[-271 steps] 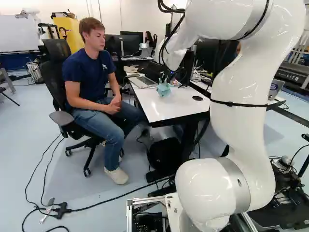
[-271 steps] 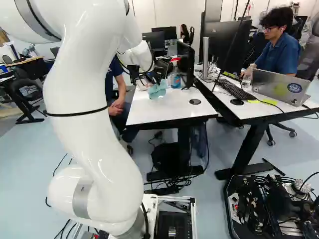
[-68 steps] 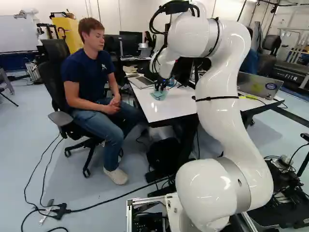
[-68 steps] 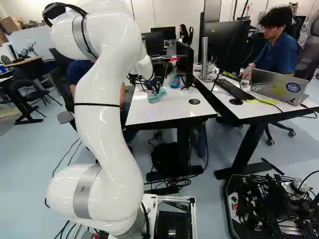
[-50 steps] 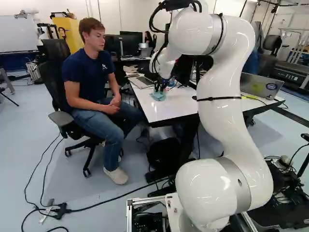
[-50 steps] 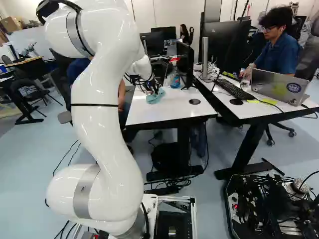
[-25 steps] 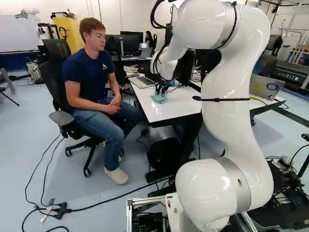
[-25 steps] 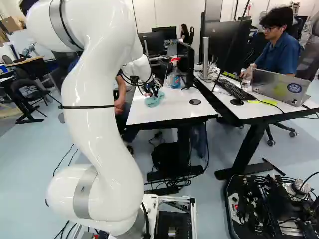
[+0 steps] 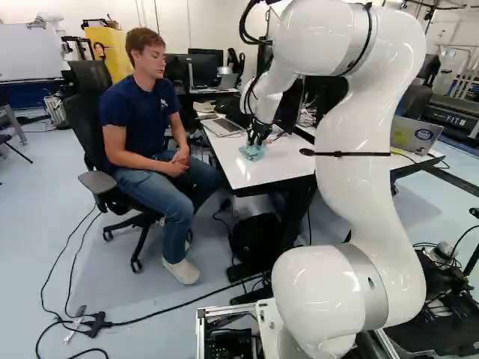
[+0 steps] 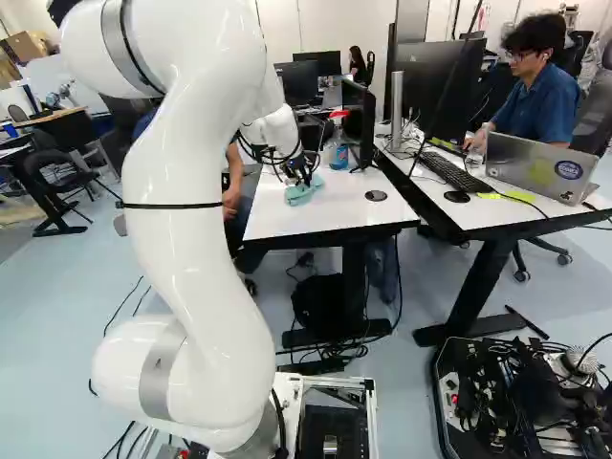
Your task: Clean the table with the green towel
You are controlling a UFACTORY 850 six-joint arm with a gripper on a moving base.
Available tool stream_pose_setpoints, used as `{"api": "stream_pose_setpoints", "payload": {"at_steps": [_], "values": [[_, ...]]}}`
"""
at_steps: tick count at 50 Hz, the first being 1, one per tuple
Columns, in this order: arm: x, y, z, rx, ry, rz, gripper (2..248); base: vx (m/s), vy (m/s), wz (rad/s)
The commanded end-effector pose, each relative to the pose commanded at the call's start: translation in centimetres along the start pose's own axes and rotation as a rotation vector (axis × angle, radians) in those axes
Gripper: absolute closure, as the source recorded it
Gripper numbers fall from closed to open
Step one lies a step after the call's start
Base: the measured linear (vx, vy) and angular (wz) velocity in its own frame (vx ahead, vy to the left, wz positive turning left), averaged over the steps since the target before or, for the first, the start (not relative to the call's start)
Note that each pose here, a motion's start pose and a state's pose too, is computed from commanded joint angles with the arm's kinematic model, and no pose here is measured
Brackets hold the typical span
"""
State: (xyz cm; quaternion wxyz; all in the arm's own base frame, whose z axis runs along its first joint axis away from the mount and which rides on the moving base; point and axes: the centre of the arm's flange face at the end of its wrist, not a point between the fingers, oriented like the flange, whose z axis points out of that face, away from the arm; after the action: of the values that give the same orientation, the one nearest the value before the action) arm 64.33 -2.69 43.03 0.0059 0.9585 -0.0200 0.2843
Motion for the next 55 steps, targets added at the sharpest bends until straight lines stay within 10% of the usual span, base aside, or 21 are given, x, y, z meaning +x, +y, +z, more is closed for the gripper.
{"api": "stream_pose_setpoints", "payload": {"at_steps": [33, 55], "values": [[4.4, -0.7, 3.5, 0.006, 0.049, -0.009, 199, 0.0, 0.0, 0.0], [2.9, -3.4, 2.3, 0.028, 0.031, -0.042, 199, 0.0, 0.0, 0.0]]}}
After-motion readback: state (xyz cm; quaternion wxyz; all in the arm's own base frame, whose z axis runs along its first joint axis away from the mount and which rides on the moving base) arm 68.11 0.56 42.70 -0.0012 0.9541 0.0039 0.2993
